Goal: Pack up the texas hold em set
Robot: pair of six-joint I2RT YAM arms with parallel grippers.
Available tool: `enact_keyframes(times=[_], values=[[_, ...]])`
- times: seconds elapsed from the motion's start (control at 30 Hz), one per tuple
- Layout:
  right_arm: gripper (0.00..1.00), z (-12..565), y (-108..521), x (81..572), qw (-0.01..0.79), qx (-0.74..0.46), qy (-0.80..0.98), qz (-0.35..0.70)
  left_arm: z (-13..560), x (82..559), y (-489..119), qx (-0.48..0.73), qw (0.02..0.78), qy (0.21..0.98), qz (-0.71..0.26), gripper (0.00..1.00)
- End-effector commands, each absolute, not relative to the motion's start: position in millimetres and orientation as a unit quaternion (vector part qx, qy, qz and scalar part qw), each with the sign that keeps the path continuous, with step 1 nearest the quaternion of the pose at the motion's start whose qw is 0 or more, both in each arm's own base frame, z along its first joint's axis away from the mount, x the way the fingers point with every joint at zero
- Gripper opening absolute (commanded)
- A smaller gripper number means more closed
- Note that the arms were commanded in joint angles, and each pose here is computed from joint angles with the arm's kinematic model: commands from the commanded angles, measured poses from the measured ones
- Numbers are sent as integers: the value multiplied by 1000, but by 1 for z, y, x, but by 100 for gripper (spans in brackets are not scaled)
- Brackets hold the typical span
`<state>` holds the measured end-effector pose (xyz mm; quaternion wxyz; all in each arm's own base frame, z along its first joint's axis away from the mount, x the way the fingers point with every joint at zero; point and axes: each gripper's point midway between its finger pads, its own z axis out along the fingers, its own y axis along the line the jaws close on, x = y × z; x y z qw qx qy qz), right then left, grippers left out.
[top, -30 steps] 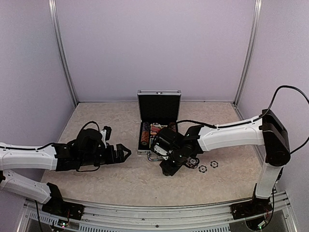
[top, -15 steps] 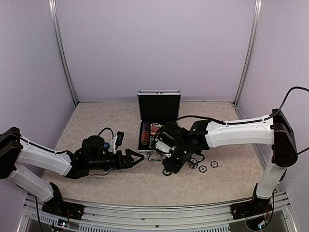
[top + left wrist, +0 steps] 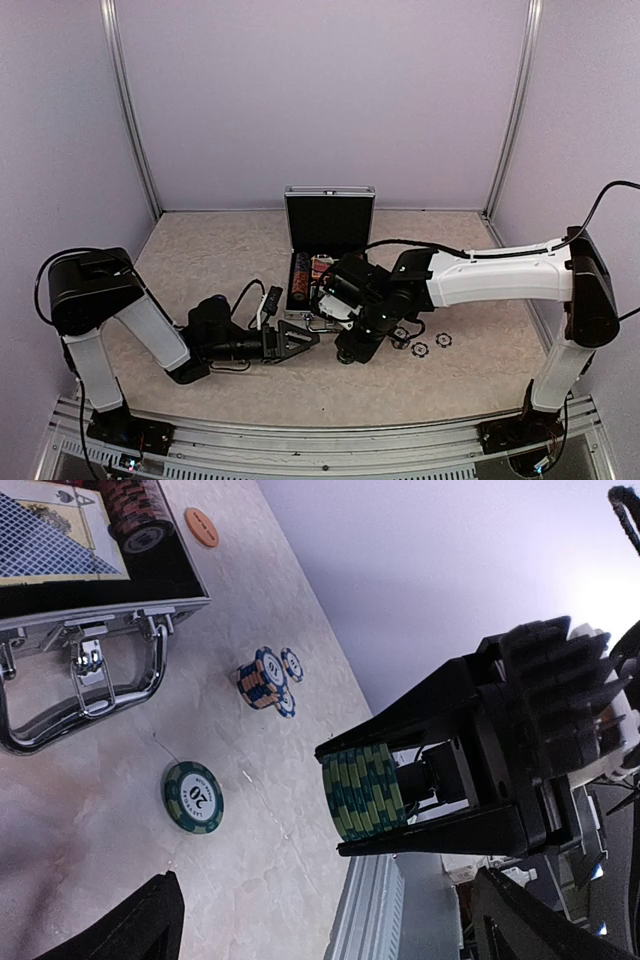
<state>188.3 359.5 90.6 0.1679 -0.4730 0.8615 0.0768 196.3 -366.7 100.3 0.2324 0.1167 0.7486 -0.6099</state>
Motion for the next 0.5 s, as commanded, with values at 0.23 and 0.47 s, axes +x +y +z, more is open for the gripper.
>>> enact_keyframes(times=[0.23,0.47], values=[[0,117,370,170,184,-494,841,120,122,190,-390,153,237,685,-672,99],[0,122,370,162,184,-518,826,125,119,180,-406,178,217,679,-678,99]])
